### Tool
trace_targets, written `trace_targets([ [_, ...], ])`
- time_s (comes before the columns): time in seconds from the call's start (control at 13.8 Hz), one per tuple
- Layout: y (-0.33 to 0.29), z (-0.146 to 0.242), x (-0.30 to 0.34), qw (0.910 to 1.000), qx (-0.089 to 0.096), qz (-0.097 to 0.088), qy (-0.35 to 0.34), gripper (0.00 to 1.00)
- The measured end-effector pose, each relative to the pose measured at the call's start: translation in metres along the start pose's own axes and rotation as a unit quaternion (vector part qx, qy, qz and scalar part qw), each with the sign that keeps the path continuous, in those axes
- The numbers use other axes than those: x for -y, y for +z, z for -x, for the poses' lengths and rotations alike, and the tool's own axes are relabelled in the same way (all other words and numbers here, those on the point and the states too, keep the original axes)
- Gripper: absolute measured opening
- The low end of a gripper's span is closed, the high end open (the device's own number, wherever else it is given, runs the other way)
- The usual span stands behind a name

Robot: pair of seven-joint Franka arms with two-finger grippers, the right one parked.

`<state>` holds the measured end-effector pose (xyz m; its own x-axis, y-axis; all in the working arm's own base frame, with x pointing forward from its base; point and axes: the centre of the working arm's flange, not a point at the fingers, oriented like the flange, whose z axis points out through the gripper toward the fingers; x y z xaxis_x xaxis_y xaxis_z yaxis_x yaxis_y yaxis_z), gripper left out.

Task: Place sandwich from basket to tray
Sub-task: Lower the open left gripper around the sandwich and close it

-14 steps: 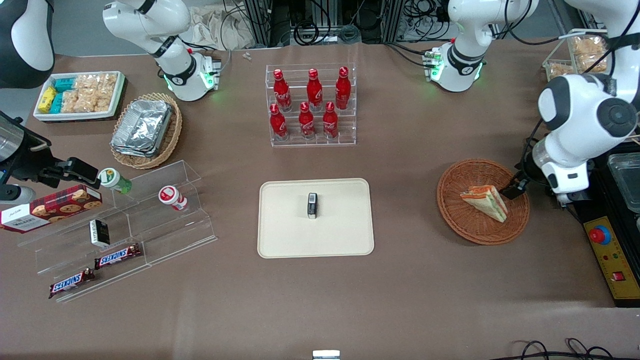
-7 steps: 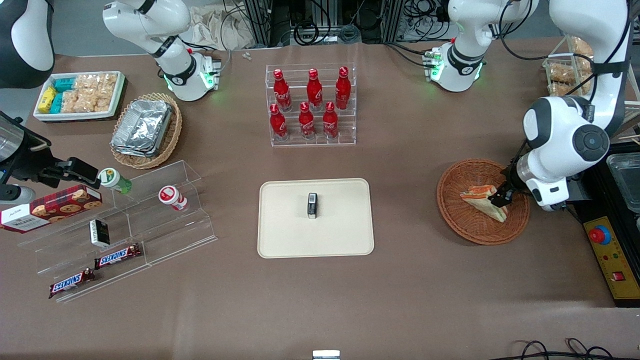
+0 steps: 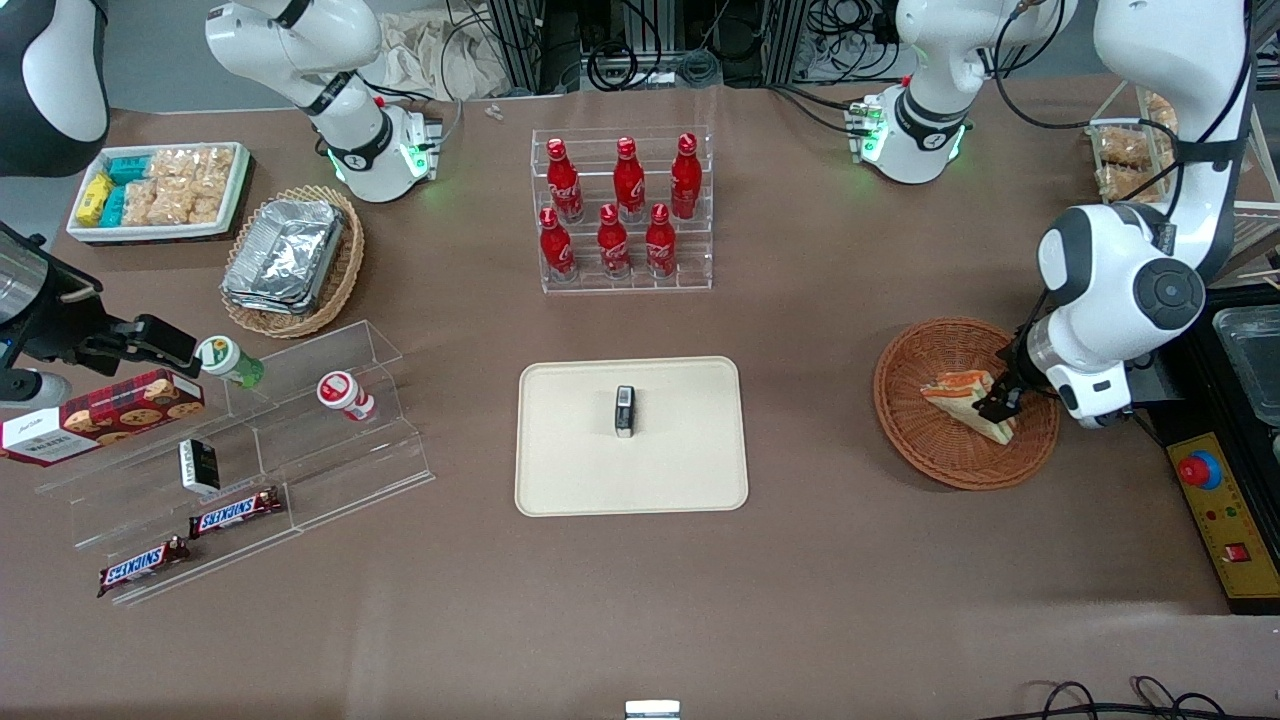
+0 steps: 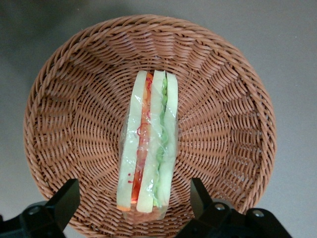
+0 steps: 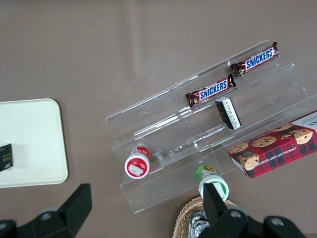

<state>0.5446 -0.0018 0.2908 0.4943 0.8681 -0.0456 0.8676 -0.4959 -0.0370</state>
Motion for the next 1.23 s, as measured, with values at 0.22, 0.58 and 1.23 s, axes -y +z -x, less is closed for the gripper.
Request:
trace_targets([
  [0.22, 0.010, 0.001, 0.003, 1.0000, -0.001, 0.001, -0.001, 1.00],
  [0.58, 0.025, 0.004, 0.009, 0.9999, -0.005, 0.009, -0.002, 1.00],
  [1.23, 0.040, 0.004, 0.010, 0.9999, -0.007, 0.013, -0.002, 0.75],
])
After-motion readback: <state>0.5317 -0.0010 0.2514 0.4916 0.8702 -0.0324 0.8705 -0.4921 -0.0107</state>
